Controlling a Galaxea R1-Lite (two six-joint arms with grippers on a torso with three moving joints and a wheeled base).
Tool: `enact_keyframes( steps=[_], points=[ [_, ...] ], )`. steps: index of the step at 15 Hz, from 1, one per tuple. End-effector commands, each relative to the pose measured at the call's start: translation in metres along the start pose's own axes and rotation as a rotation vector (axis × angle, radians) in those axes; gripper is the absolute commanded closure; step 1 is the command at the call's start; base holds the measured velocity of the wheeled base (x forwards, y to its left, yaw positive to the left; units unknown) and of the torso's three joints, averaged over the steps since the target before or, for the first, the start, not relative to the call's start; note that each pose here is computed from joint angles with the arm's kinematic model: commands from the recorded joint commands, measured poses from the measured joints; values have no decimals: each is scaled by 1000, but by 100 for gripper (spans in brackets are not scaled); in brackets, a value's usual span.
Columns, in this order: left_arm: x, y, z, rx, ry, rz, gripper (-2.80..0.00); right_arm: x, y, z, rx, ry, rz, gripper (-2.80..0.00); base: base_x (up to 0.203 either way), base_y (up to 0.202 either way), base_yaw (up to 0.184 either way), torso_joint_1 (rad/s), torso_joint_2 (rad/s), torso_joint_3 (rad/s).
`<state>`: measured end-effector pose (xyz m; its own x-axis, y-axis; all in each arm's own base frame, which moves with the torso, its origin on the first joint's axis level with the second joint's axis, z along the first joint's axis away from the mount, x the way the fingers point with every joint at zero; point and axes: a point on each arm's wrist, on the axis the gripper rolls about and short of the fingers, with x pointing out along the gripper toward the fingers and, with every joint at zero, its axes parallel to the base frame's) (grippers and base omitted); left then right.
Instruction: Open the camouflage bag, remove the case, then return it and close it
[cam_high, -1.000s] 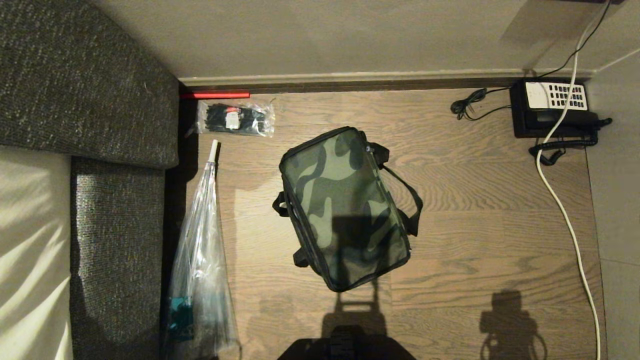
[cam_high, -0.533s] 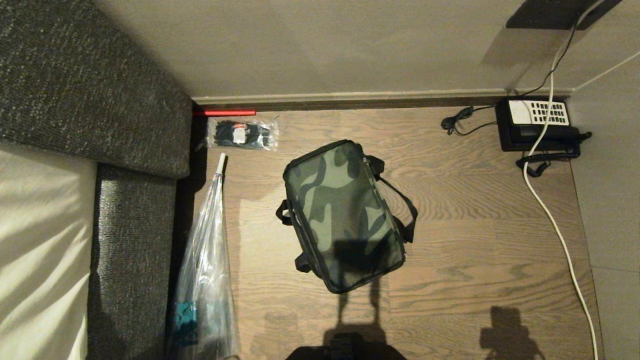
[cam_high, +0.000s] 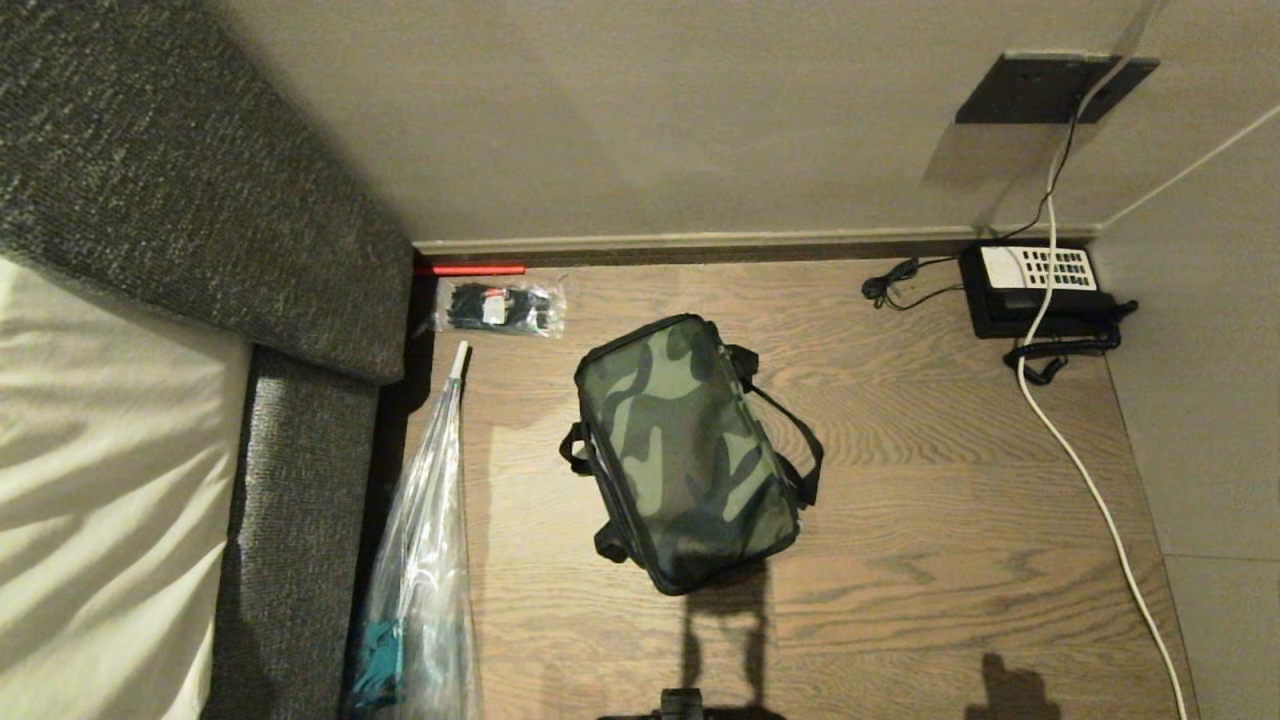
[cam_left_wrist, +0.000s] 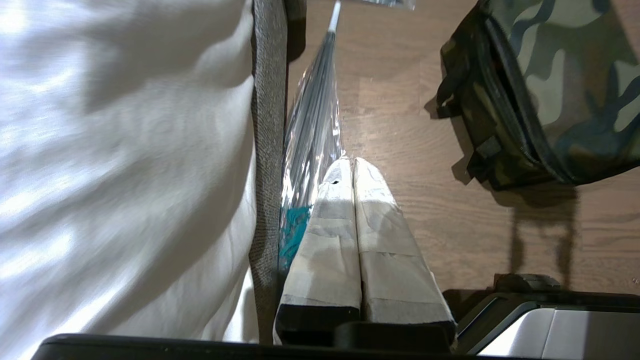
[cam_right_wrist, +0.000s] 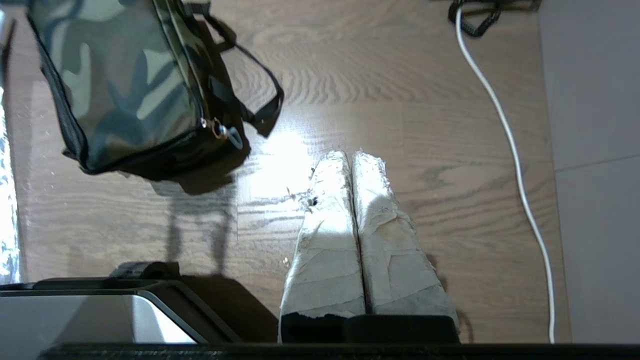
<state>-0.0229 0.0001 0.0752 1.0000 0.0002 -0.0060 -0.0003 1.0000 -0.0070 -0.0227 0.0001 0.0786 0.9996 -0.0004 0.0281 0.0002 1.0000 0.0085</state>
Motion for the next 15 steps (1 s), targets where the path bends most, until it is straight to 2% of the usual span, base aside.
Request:
enact_keyframes(
  steps=[1, 15],
  points=[
    [0, 0, 0, -1, -1, 1, 0, 1, 0, -4, -2, 19, 0, 0, 0, 0, 0, 0, 1, 206],
    [0, 0, 0, -1, 0, 1, 0, 1, 0, -4, 0, 16, 0, 0, 0, 0, 0, 3, 4, 201]
  ],
)
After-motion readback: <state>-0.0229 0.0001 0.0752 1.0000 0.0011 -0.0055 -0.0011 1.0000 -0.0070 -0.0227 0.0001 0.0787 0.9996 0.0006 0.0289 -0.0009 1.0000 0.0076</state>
